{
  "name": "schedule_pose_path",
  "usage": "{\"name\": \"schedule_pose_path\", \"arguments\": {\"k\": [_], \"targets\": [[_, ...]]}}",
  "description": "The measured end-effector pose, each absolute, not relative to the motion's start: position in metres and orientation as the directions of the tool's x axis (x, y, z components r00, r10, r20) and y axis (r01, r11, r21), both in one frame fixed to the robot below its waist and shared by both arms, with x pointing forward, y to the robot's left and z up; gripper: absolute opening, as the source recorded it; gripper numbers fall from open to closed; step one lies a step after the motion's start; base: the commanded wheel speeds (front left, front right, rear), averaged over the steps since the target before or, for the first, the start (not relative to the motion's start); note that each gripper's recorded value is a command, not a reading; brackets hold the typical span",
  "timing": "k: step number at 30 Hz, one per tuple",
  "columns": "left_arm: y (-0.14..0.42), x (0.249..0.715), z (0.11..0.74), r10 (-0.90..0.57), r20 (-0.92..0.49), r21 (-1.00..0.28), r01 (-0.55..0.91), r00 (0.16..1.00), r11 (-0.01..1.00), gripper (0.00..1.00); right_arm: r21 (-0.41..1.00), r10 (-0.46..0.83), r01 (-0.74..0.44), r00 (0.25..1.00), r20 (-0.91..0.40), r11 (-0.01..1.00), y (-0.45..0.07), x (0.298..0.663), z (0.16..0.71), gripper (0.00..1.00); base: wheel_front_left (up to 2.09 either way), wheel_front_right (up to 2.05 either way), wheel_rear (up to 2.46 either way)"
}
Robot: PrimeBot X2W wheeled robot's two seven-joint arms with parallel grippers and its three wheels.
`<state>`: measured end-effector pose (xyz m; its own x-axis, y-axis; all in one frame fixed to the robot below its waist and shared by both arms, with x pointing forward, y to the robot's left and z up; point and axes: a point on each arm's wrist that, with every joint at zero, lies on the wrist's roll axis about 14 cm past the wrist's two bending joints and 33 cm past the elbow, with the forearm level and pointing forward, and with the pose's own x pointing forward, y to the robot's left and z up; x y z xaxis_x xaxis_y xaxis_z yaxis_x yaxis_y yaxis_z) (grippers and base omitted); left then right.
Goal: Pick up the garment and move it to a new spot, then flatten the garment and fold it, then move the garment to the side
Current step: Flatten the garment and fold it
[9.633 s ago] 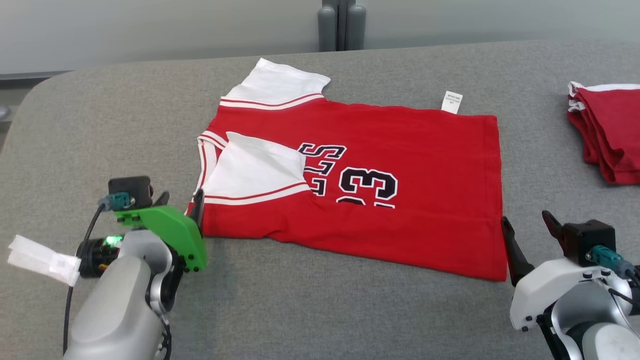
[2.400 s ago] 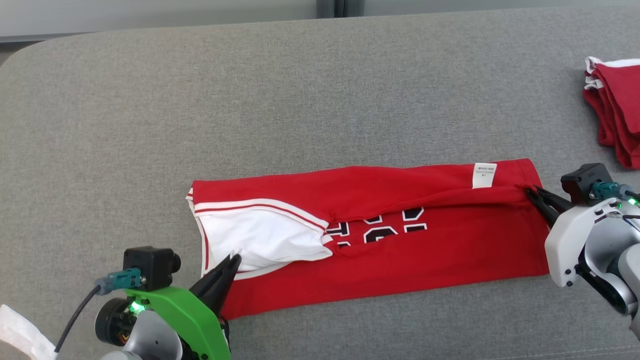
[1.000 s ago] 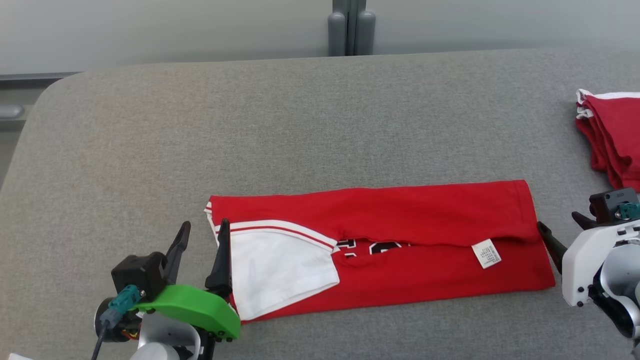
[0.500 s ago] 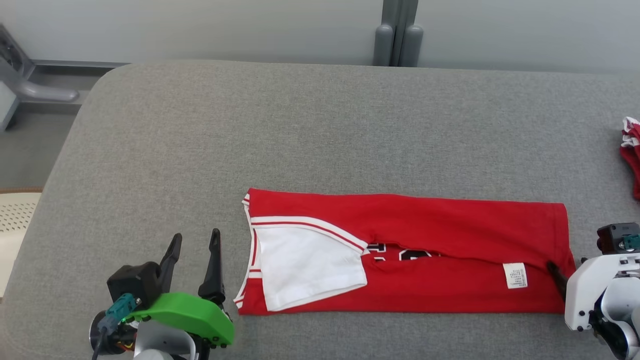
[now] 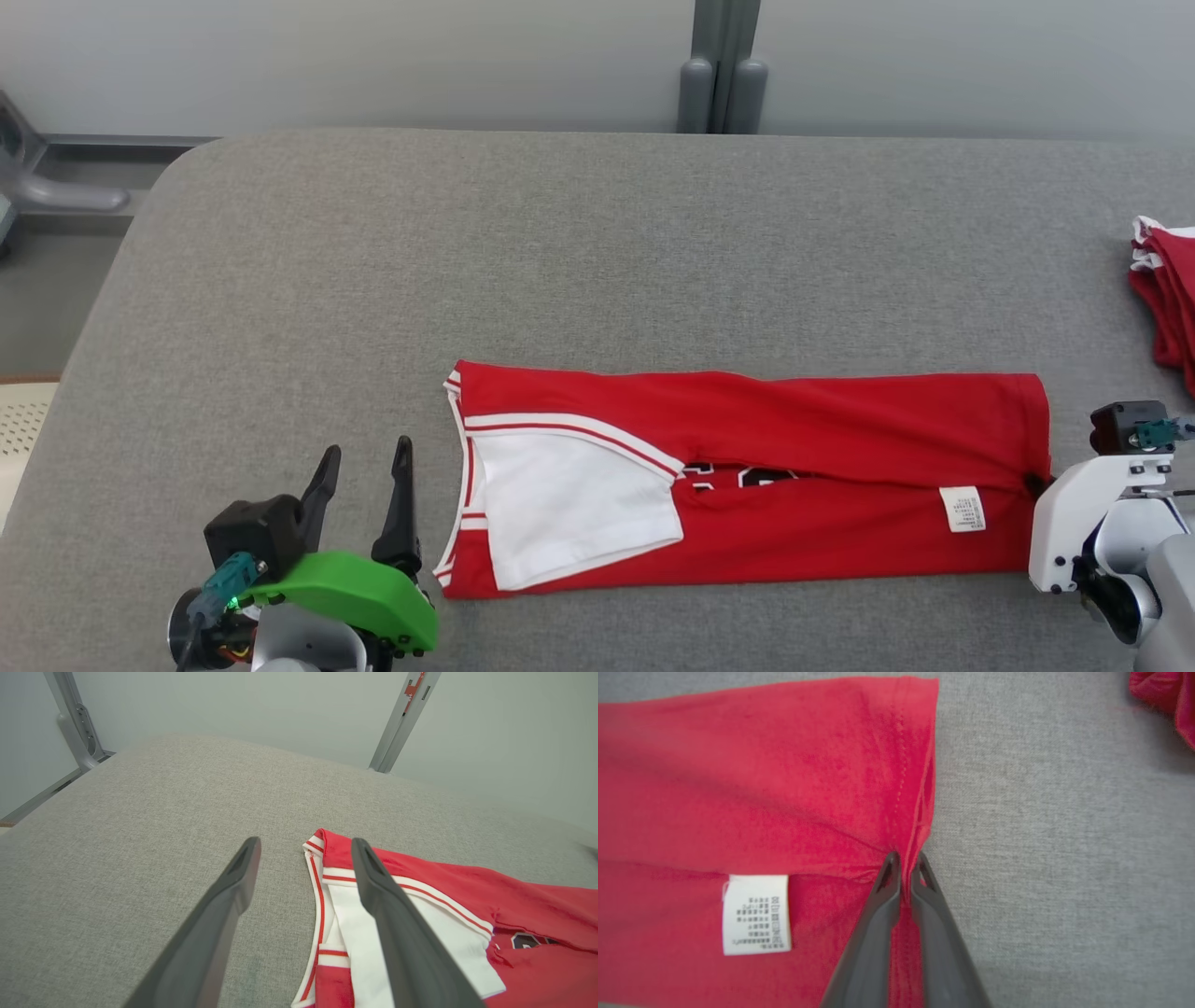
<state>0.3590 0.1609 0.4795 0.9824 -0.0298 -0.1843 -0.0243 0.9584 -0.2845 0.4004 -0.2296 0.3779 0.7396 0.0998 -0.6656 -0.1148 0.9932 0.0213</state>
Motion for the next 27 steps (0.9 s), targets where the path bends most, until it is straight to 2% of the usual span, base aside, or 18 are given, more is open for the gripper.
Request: {"name": "schedule_pose_path", "arguments": {"k": [11, 15, 20, 27], "targets": [[0.140, 0.367, 0.484, -0.089, -0.171, -0.285, 0.038, 0.981, 0.958, 1.00, 0.022, -0.059, 0.089, 0.803, -0.593, 0.996, -0.304, 0.385, 0.406, 0.00, 0.00, 0.00, 0.00], [0.130, 0.370, 0.484, -0.119, -0.171, -0.290, 0.066, 0.978, 0.955, 1.00, 0.041, -0.077, 0.123, 0.816, -0.573, 0.992, -0.313, 0.375, 0.412, 0.00, 0.00, 0.00, 0.00], [0.119, 0.370, 0.483, -0.150, -0.178, -0.289, 0.093, 0.973, 0.953, 1.00, 0.129, -0.028, 0.112, 0.852, -0.522, 0.985, -0.295, 0.376, 0.422, 0.00, 0.00, 0.00, 0.00], [0.122, 0.365, 0.483, -0.140, -0.180, -0.290, 0.084, 0.974, 0.953, 1.00, 0.214, 0.136, -0.043, 0.888, -0.440, 0.976, -0.236, 0.388, 0.447, 0.00, 0.00, 0.00, 0.00]]}}
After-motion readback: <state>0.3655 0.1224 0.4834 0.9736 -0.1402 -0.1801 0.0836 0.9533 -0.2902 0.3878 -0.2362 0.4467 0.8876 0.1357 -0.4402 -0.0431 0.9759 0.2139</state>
